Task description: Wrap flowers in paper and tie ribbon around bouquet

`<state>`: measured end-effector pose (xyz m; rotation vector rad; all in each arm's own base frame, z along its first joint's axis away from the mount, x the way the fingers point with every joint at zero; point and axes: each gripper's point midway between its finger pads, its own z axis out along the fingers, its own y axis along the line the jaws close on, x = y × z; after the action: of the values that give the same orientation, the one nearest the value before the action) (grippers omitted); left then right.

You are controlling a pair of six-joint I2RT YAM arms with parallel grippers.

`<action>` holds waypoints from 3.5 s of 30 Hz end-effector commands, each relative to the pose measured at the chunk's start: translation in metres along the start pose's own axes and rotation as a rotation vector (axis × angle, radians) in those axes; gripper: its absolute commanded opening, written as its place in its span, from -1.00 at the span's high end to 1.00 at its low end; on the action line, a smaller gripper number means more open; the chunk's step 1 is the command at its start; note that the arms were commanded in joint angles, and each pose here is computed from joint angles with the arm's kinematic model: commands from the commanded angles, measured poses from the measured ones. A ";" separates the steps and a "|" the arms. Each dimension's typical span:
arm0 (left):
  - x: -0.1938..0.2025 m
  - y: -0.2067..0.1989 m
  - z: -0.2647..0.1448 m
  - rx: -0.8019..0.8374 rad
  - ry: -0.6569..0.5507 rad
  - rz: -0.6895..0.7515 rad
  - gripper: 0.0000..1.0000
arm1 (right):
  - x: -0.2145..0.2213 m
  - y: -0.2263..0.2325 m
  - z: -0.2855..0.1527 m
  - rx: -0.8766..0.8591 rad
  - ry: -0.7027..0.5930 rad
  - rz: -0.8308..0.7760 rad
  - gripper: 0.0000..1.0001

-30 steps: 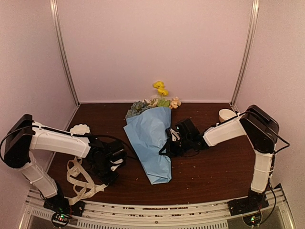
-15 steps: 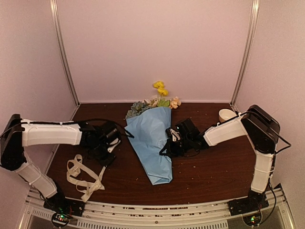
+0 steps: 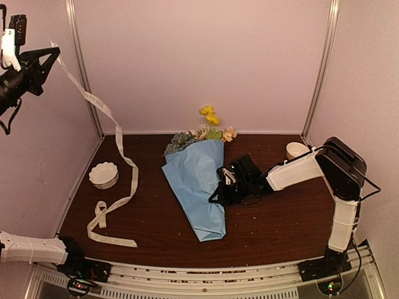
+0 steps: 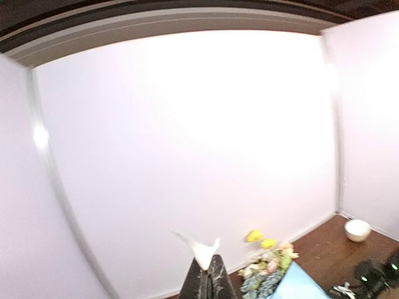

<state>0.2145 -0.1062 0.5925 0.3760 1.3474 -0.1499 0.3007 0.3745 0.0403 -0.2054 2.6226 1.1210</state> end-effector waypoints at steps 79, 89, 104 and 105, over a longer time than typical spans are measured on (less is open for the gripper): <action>0.520 -0.258 0.133 0.543 0.965 -0.993 1.00 | 0.119 0.046 -0.097 0.055 0.174 -0.630 0.18; 0.511 -0.258 0.137 0.558 0.960 -0.970 1.00 | 0.178 0.021 -0.069 0.214 0.288 -0.802 -0.03; 0.474 -0.252 0.149 0.585 0.896 -0.951 1.00 | 0.182 -0.013 -0.058 0.396 0.315 -0.848 1.00; 0.472 -0.252 0.149 0.586 0.894 -0.951 1.00 | 0.179 -0.019 -0.060 0.419 0.311 -0.833 1.00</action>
<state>0.3686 -0.3327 0.0759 0.1874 2.4013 -1.2840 0.1078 0.3373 0.0195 -1.3688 2.4580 0.4336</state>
